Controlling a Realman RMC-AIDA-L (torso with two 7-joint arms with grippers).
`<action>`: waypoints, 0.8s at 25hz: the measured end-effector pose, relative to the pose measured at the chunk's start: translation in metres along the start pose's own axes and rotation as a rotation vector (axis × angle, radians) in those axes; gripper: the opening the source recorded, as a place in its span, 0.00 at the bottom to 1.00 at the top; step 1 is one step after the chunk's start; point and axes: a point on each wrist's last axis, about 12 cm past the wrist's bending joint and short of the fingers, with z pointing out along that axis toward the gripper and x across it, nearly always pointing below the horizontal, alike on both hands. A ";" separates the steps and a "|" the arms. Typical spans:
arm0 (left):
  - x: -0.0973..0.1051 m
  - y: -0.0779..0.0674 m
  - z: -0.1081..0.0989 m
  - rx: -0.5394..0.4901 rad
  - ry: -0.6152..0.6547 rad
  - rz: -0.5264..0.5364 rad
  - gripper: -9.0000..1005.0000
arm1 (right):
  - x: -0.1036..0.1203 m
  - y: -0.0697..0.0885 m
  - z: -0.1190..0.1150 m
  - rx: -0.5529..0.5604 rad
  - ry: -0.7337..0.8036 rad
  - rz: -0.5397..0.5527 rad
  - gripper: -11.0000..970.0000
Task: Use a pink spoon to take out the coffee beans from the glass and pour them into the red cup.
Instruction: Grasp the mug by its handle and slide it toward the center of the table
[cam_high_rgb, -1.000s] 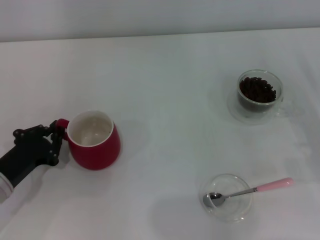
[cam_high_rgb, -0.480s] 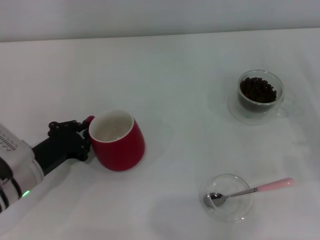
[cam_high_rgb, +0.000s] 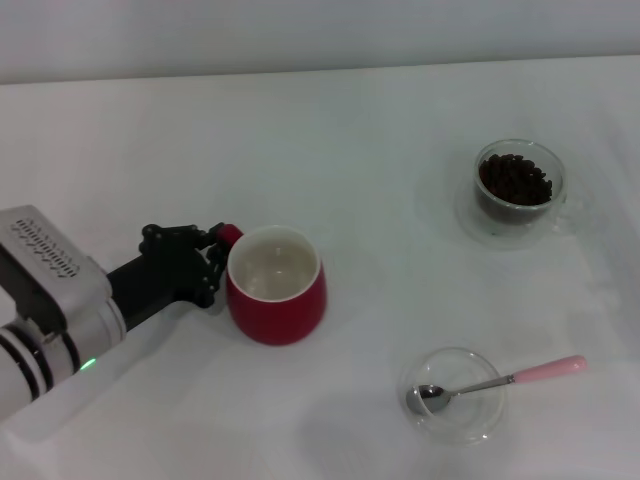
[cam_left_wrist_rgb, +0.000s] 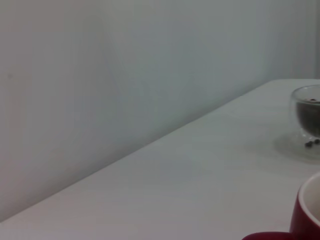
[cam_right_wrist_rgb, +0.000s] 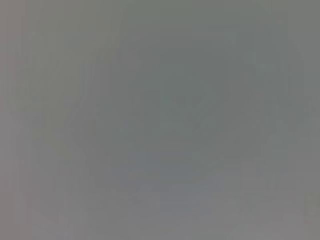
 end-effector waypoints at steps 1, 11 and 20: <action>-0.002 -0.001 0.002 0.010 -0.002 0.005 0.10 | 0.000 0.000 0.000 0.000 0.000 0.000 0.89; -0.019 0.000 0.023 0.061 0.000 0.061 0.10 | 0.000 0.000 0.000 0.001 -0.001 -0.002 0.89; -0.029 0.001 0.032 0.085 -0.007 0.089 0.10 | -0.001 -0.001 0.000 0.004 -0.004 0.000 0.89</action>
